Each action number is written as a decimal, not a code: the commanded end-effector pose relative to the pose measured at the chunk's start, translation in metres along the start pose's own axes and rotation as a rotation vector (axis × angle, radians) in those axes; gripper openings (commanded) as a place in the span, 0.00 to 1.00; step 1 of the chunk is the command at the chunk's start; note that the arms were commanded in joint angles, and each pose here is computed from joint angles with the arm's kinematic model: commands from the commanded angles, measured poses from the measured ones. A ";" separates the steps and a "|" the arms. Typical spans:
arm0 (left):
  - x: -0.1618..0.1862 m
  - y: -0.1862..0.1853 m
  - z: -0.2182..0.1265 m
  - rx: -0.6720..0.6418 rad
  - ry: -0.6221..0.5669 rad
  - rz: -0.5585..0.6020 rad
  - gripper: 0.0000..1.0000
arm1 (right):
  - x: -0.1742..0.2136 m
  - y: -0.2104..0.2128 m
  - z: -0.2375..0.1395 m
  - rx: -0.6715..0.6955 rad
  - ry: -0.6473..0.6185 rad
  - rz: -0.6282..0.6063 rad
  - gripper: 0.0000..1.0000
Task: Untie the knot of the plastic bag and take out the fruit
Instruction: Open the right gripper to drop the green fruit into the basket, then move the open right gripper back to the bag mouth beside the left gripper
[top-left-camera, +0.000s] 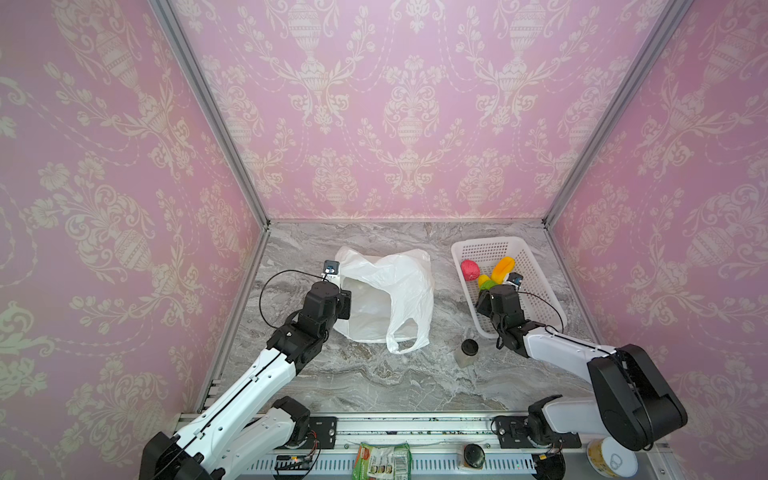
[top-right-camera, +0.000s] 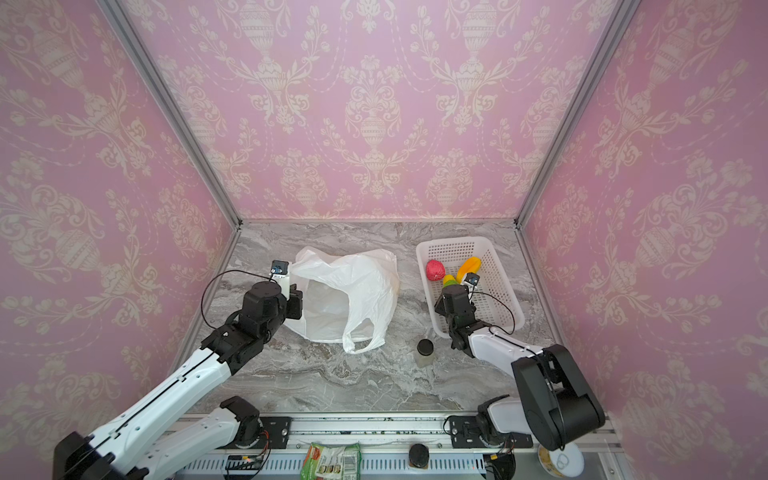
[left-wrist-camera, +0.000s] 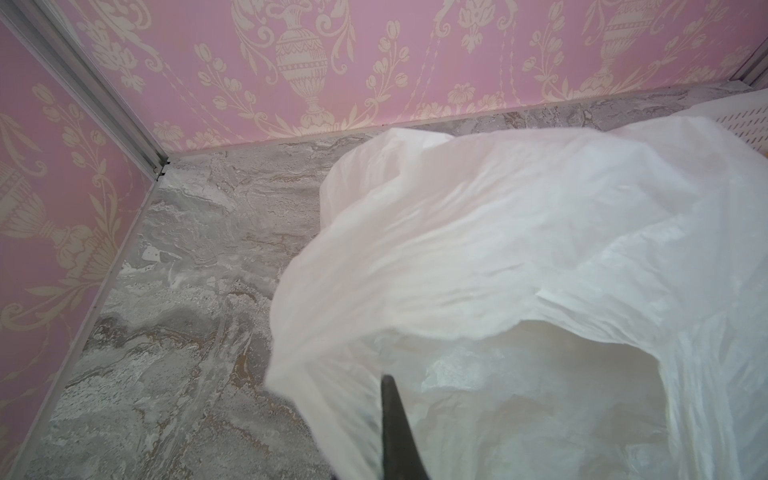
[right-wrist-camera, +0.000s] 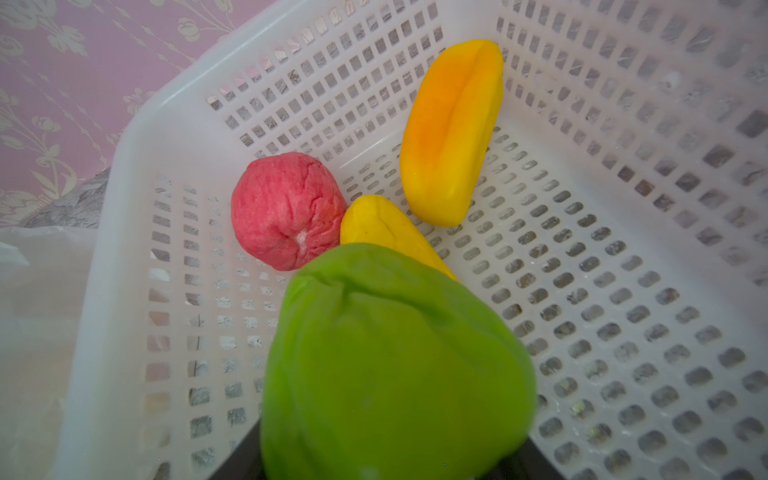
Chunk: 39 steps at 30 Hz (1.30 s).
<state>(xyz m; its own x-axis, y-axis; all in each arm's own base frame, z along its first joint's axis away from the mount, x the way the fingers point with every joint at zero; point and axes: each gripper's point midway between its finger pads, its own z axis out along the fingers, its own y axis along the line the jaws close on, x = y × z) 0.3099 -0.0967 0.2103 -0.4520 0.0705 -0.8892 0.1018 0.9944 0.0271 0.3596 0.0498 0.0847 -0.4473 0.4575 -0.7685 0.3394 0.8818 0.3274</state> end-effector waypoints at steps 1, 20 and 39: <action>-0.001 0.003 0.002 -0.013 -0.001 -0.016 0.00 | -0.007 0.007 0.004 -0.020 -0.010 0.039 0.54; -0.001 0.002 0.002 -0.008 0.000 -0.015 0.00 | -0.034 -0.005 -0.026 -0.018 -0.112 0.003 0.89; 0.001 0.001 0.003 -0.002 0.007 -0.012 0.00 | 0.004 0.229 -0.235 -0.833 -0.345 -0.590 0.61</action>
<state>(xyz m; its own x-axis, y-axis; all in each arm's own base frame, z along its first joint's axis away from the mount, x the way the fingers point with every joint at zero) 0.3114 -0.0975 0.2051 -0.4654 0.0776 -0.8817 0.1023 0.9942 0.0335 0.2567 0.2401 0.2655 -0.1664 0.0991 -0.9811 -0.4865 0.8572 0.1691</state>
